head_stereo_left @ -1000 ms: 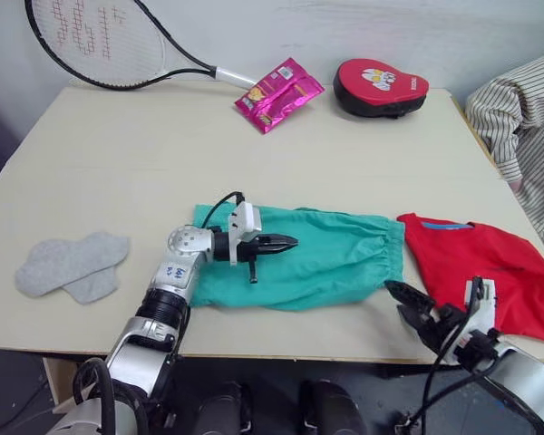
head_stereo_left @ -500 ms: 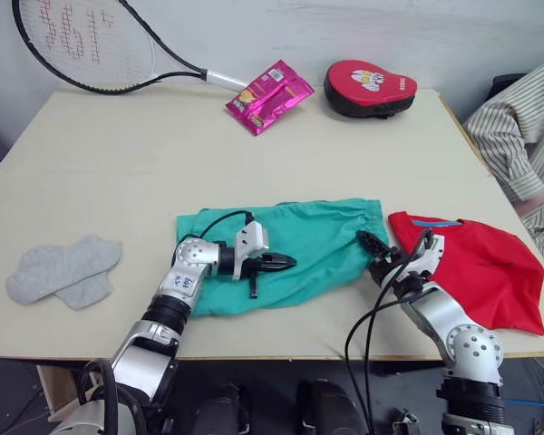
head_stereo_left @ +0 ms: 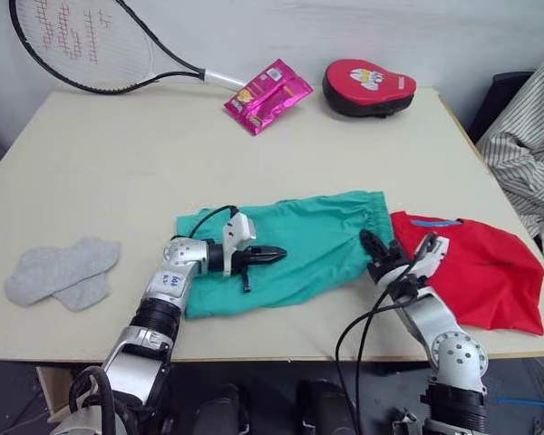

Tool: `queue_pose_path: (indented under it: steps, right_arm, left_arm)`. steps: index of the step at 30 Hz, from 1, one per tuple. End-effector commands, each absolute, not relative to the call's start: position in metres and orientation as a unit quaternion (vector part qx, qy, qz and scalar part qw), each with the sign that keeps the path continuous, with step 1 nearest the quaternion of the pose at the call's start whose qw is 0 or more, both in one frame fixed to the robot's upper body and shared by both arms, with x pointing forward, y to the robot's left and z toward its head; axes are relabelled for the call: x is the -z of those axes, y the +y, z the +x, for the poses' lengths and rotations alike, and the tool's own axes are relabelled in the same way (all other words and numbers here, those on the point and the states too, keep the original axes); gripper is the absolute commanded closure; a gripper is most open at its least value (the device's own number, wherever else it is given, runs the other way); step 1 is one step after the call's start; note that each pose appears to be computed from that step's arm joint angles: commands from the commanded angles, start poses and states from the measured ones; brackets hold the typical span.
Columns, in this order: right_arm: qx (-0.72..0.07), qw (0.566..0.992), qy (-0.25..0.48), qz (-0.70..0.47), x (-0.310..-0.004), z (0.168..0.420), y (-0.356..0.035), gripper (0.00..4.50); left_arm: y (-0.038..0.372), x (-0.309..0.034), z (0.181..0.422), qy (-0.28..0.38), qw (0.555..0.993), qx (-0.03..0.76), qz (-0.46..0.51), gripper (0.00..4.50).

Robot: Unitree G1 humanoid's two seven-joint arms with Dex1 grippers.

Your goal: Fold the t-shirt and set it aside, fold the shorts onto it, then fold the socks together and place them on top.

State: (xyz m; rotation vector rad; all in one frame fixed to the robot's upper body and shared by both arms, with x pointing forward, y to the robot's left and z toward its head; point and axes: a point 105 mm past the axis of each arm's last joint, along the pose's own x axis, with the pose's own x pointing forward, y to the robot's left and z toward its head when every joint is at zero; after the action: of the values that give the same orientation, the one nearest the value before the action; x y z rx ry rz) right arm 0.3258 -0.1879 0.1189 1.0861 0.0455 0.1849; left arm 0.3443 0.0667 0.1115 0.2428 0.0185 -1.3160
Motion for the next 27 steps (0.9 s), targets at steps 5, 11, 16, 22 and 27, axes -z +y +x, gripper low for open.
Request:
queue_pose_path:
  steps: [5, 11, 16, 22, 27]
  right_arm:
    - [-0.155, 0.883, -0.087, 0.435, -0.215, 0.306, -0.205, 4.37]
    - [-0.242, 0.918, -0.002, 0.313, -0.232, 0.298, -0.145, 4.37]
    - [-0.248, 0.935, 0.116, 0.223, -0.184, 0.313, -0.084, 4.37]
    - [-0.266, 0.943, 0.156, 0.125, -0.152, 0.334, -0.037, 4.37]
    - [-0.283, 0.935, 0.177, 0.121, -0.148, 0.342, -0.022, 4.02]
  left_arm:
    - [0.072, -0.123, 0.346, -0.016, 0.821, 0.555, 0.132, 4.50]
    - [0.069, -0.112, 0.348, -0.016, 0.839, 0.528, 0.131, 4.50]
    - [0.083, -0.098, 0.352, 0.005, 0.849, 0.496, 0.182, 4.50]
    - [0.104, -0.100, 0.345, -0.002, 0.866, 0.467, 0.177, 4.50]
    - [0.120, -0.105, 0.339, -0.004, 0.871, 0.463, 0.168, 4.50]
